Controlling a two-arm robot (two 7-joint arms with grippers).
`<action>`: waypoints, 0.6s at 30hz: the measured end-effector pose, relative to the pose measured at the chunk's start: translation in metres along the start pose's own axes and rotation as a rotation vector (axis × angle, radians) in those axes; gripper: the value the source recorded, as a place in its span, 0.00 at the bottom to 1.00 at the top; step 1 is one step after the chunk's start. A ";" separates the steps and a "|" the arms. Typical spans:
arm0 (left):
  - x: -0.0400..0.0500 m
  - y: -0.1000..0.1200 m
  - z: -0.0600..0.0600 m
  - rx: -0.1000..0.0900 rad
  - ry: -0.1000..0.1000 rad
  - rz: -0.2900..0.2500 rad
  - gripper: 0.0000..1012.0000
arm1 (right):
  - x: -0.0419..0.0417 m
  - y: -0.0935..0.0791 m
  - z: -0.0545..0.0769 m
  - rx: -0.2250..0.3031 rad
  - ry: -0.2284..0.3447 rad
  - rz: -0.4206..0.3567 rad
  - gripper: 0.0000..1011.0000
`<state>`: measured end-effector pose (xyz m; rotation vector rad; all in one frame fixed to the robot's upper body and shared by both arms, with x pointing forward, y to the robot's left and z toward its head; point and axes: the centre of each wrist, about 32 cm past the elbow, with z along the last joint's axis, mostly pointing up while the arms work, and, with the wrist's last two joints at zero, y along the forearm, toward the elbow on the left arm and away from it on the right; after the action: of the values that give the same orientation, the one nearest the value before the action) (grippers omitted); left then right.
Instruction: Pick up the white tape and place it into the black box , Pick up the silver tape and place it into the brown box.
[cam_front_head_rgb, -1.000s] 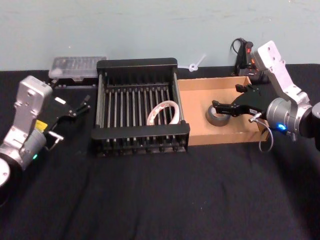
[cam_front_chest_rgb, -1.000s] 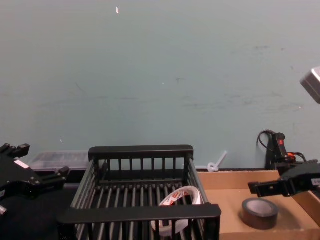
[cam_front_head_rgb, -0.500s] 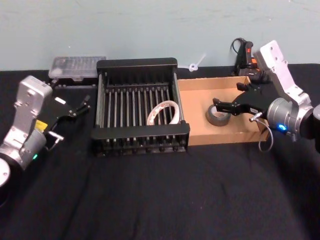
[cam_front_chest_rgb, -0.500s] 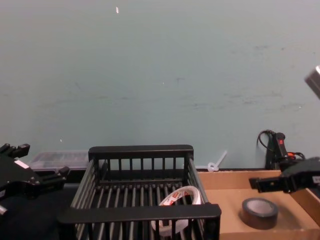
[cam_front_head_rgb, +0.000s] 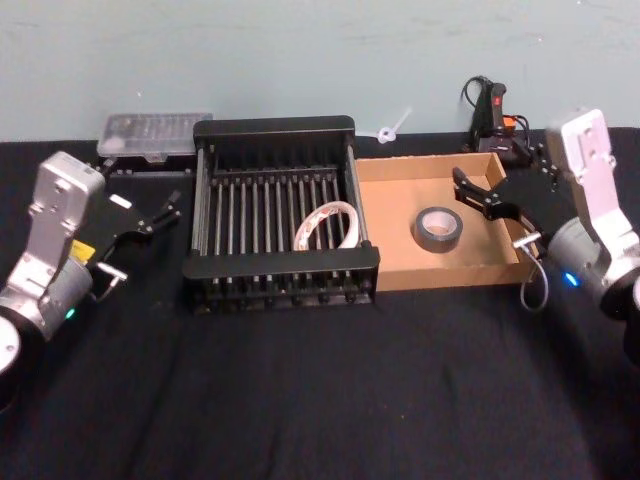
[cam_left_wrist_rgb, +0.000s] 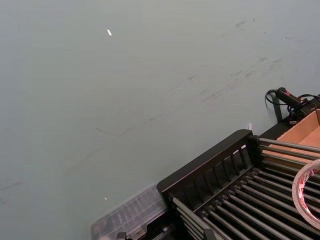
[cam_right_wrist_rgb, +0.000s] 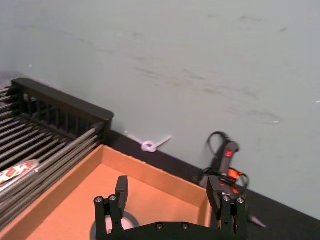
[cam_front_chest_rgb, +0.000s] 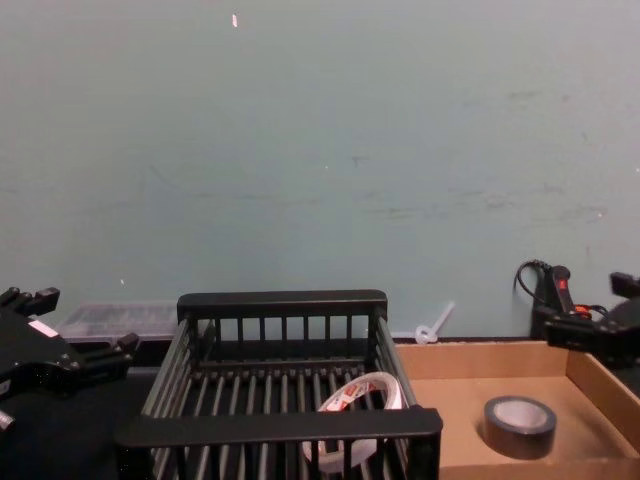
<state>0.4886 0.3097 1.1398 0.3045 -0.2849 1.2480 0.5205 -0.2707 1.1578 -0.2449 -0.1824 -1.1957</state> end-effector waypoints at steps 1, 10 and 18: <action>0.0000 0.000 0.000 0.000 0.000 0.000 0.99 | -0.0011 -0.002 -0.002 0.008 -0.004 -0.010 0.99; 0.0000 0.000 0.000 0.000 0.000 0.000 0.99 | -0.0095 -0.025 -0.028 0.011 0.004 -0.065 0.99; 0.0000 0.000 0.000 0.000 0.000 0.000 0.99 | -0.0107 -0.030 -0.032 0.000 0.025 -0.079 0.99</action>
<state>0.4886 0.3097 1.1398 0.3045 -0.2850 1.2480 0.4894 -0.2804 1.1267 -0.2245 -0.1710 -1.2763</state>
